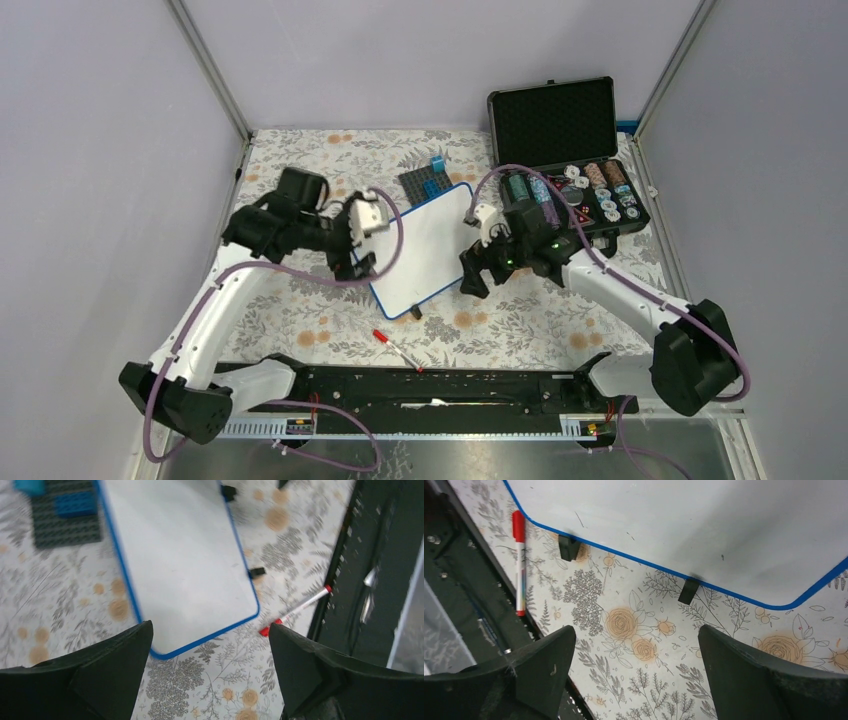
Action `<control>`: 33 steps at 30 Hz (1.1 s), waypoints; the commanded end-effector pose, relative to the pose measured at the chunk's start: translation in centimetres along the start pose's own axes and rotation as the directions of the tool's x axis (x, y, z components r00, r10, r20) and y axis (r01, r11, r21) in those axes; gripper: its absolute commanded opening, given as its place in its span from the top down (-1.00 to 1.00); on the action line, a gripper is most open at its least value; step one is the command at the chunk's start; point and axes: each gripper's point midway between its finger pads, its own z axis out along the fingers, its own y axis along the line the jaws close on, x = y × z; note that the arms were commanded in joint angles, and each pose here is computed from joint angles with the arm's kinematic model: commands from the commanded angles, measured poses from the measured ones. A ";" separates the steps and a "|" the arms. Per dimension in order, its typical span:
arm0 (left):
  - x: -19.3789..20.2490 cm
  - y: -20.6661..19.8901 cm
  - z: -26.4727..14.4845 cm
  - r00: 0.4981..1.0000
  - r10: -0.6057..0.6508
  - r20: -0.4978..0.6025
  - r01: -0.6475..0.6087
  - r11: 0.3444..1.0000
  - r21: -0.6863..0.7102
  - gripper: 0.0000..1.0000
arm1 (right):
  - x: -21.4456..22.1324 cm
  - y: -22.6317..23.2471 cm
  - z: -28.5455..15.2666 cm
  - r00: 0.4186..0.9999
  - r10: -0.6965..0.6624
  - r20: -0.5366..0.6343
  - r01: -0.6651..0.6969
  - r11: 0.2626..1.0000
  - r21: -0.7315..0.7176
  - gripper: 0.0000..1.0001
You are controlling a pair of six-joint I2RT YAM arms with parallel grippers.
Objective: Write a sentence on the whiteboard
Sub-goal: Pick up the whiteboard marker from the corner of the board.
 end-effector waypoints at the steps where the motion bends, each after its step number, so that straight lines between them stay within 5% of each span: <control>1: 2.7 -5.5 1.2 0.961 0.256 -0.103 -0.230 0.950 0.213 -0.86 | -2.2 1.4 -3.7 0.997 0.030 0.074 -0.016 0.984 -0.178 -0.99; 6: 7.4 -9.4 4.6 0.861 0.459 -0.220 -0.366 0.859 0.357 -0.58 | -3.5 -0.3 -5.2 0.981 0.132 0.144 -0.103 0.976 -0.190 -0.99; 14: 10.9 -11.8 9.5 0.753 0.620 -0.218 -0.486 0.749 0.451 0.07 | -4.2 -1.5 -6.3 0.965 0.193 0.175 -0.158 0.967 -0.198 -0.99; 33: 17.6 -13.0 13.9 0.683 0.669 -0.293 -0.459 0.705 0.541 0.28 | -4.7 -2.7 -6.3 0.924 0.328 0.196 -0.287 0.935 -0.208 -0.99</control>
